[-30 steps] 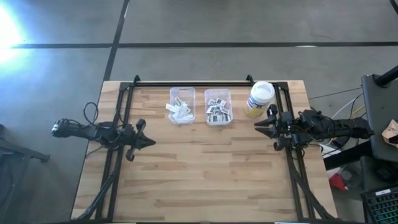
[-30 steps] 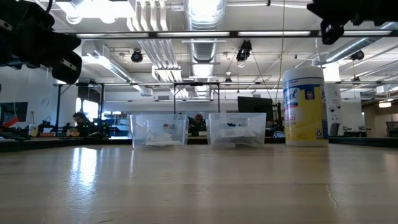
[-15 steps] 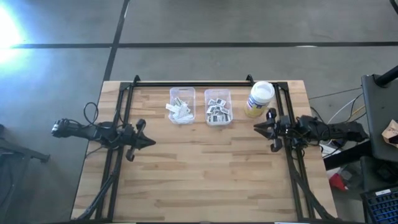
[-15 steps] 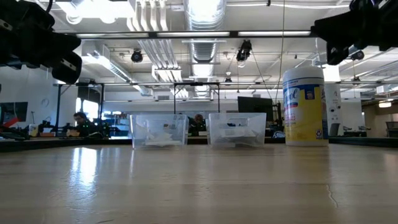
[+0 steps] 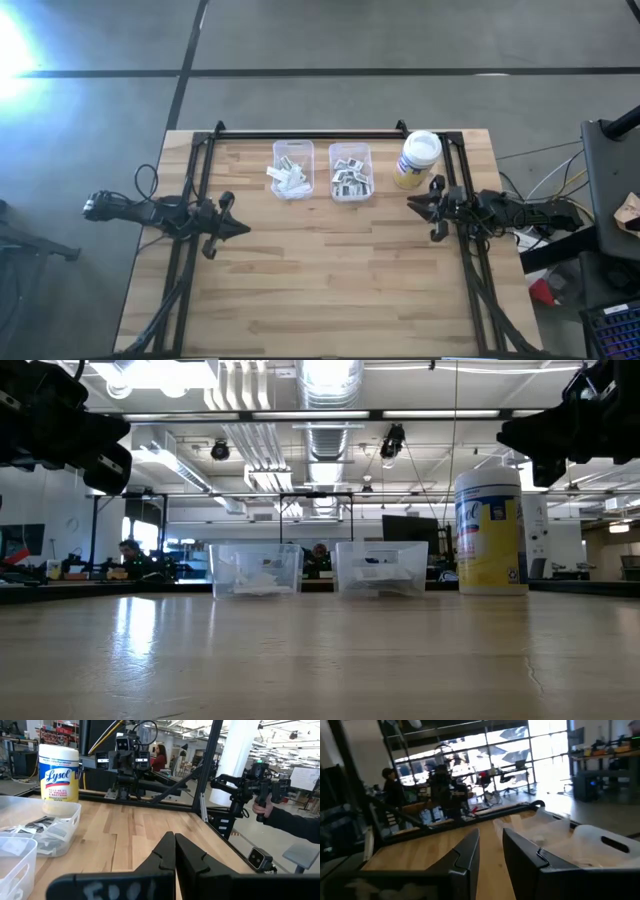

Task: Pick & Place First Aid Supplies
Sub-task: Return to Home Position

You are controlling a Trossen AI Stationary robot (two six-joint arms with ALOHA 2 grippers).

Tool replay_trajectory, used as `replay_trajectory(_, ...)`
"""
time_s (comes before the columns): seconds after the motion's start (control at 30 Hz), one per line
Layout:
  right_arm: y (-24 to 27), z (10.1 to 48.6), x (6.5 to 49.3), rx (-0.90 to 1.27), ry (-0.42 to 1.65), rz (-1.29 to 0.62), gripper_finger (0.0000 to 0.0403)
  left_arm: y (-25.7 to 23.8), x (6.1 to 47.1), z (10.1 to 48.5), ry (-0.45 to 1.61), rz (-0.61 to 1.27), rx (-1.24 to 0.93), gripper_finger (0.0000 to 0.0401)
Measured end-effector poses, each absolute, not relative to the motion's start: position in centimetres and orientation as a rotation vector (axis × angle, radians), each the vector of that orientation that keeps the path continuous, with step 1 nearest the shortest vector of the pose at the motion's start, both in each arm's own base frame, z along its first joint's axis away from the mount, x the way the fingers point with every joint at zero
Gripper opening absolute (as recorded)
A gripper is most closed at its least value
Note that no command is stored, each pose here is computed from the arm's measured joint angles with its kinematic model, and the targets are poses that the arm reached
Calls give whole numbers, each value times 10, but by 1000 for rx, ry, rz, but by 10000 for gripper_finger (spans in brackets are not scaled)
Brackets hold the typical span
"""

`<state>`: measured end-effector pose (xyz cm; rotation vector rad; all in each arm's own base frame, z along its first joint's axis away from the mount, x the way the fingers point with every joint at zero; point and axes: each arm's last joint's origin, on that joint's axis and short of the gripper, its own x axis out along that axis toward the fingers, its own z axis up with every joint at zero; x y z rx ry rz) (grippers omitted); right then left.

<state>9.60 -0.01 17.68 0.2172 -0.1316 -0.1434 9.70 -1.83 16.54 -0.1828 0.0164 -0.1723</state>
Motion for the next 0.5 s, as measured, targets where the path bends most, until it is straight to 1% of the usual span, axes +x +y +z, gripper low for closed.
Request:
replay_trajectory(0.27, -5, 171, 96, 228, -89, -311, 70, -18, 97, 166, 12, -171, -183, 0)
replay_trajectory(0.5, -5, 170, 97, 280, -84, -326, 74, -18, 97, 166, 12, -171, -183, 0)
